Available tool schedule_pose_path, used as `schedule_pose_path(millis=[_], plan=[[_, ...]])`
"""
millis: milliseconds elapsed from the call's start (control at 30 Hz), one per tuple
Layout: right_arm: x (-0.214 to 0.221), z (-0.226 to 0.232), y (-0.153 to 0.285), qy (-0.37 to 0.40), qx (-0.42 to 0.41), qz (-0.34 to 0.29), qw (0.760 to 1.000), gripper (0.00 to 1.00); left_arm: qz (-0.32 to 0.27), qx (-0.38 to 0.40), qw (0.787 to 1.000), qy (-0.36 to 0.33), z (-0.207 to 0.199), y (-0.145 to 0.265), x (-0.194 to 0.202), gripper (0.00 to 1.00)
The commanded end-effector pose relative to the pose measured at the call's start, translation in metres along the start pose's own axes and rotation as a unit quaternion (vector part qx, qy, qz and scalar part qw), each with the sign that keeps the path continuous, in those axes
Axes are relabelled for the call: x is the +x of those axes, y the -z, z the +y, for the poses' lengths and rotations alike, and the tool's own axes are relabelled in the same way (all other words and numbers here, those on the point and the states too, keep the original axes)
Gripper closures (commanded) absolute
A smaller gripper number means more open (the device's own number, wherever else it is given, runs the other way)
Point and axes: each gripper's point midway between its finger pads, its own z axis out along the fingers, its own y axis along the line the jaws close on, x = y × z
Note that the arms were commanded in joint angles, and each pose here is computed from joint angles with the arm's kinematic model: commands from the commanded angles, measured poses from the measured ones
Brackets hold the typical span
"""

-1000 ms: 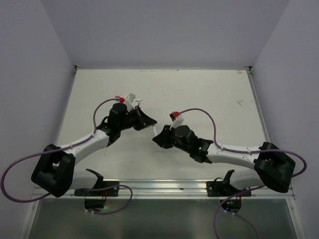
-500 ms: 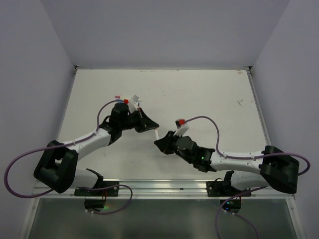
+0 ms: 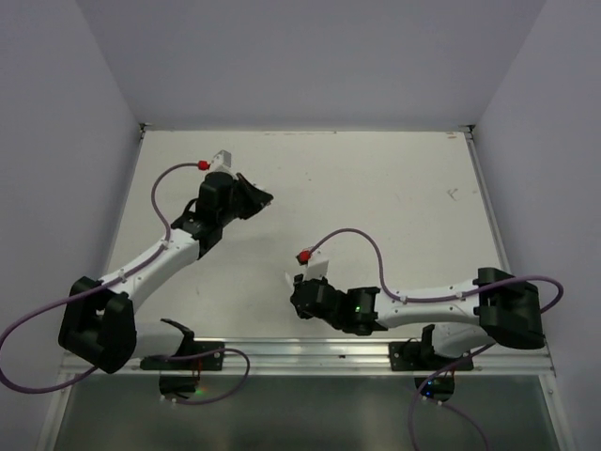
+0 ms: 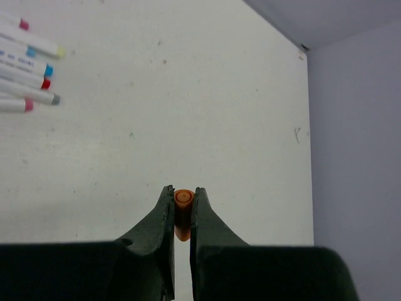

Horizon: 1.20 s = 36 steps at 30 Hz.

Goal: Open the pen caps

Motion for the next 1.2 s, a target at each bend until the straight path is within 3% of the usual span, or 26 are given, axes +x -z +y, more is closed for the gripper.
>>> schedule_pose_path(millis=[0,100,200,300,533,667,833,1167], plan=[[0.014,-0.058,0.008,0.112,0.14,0.036,0.983,1.0,-0.119,-0.067,0.988,-0.076,-0.01,0.011,-0.049,1.0],[0.01,-0.055,0.008,0.133,0.156,0.027,0.978,1.0,-0.111,-0.055,0.989,-0.086,-0.015,0.01,-0.038,1.0],[0.017,-0.049,0.015,0.088,0.112,0.031,0.989,1.0,-0.101,-0.041,0.989,-0.097,-0.018,0.011,-0.032,1.0],[0.019,-0.069,0.033,0.054,0.13,0.036,0.989,1.0,-0.054,-0.044,0.989,-0.127,-0.013,0.006,-0.015,1.0],[0.034,-0.11,0.065,-0.005,0.154,0.043,0.987,1.0,0.115,-0.044,0.975,-0.185,0.025,0.016,0.09,1.0],[0.046,-0.125,0.065,-0.016,0.158,0.041,0.986,1.0,0.167,-0.056,0.965,-0.195,0.04,0.022,0.141,1.0],[0.047,-0.126,0.057,-0.021,0.162,0.036,0.986,1.0,0.197,-0.074,0.948,-0.237,0.041,0.024,0.176,1.0],[0.049,-0.129,0.023,-0.052,0.144,0.059,0.986,1.0,0.231,-0.059,0.939,-0.249,0.044,0.028,0.214,1.0]])
